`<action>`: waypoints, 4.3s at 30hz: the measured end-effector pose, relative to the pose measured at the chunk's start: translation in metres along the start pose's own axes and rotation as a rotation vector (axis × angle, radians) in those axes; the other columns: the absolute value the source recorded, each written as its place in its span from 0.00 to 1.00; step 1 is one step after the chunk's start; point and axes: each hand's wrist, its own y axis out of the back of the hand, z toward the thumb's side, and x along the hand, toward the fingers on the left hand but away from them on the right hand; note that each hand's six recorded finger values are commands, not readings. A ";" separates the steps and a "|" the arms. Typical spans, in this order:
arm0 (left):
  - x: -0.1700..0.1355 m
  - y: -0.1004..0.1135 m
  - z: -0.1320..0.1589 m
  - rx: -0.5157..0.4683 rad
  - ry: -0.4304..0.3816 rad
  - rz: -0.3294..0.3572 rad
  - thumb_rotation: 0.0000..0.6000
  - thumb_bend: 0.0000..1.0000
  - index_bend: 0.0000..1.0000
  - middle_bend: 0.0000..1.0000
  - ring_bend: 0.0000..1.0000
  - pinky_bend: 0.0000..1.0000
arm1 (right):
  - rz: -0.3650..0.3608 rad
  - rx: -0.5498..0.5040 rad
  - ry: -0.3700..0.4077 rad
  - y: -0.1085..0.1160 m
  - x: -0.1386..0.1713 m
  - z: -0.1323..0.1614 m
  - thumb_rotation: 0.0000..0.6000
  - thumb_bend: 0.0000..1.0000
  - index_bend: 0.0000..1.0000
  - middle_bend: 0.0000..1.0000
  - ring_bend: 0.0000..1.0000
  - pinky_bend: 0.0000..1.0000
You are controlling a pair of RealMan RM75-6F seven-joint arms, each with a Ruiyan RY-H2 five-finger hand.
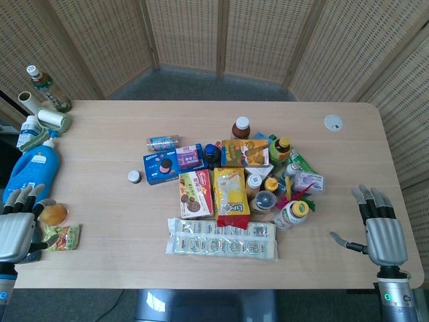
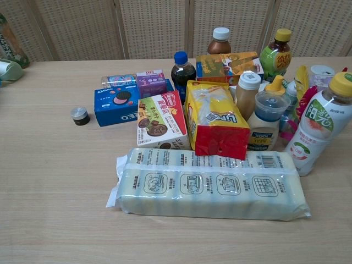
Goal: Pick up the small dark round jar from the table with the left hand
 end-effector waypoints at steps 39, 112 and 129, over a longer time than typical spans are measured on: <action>0.169 -0.074 0.054 0.151 -0.026 -0.188 1.00 0.18 0.30 0.00 0.00 0.00 | 0.007 -0.004 -0.122 0.002 0.023 -0.036 0.57 0.15 0.00 0.00 0.00 0.00; 0.244 -0.141 0.137 0.115 -0.030 -0.274 1.00 0.26 0.64 0.05 0.03 0.00 | 0.012 0.019 -0.243 0.007 0.043 -0.072 0.56 0.15 0.00 0.00 0.00 0.00; 0.223 -0.051 0.143 -0.128 -0.098 -0.175 1.00 0.27 0.64 0.06 0.04 0.00 | 0.053 -0.034 -0.189 -0.018 0.027 -0.055 0.56 0.15 0.00 0.00 0.00 0.00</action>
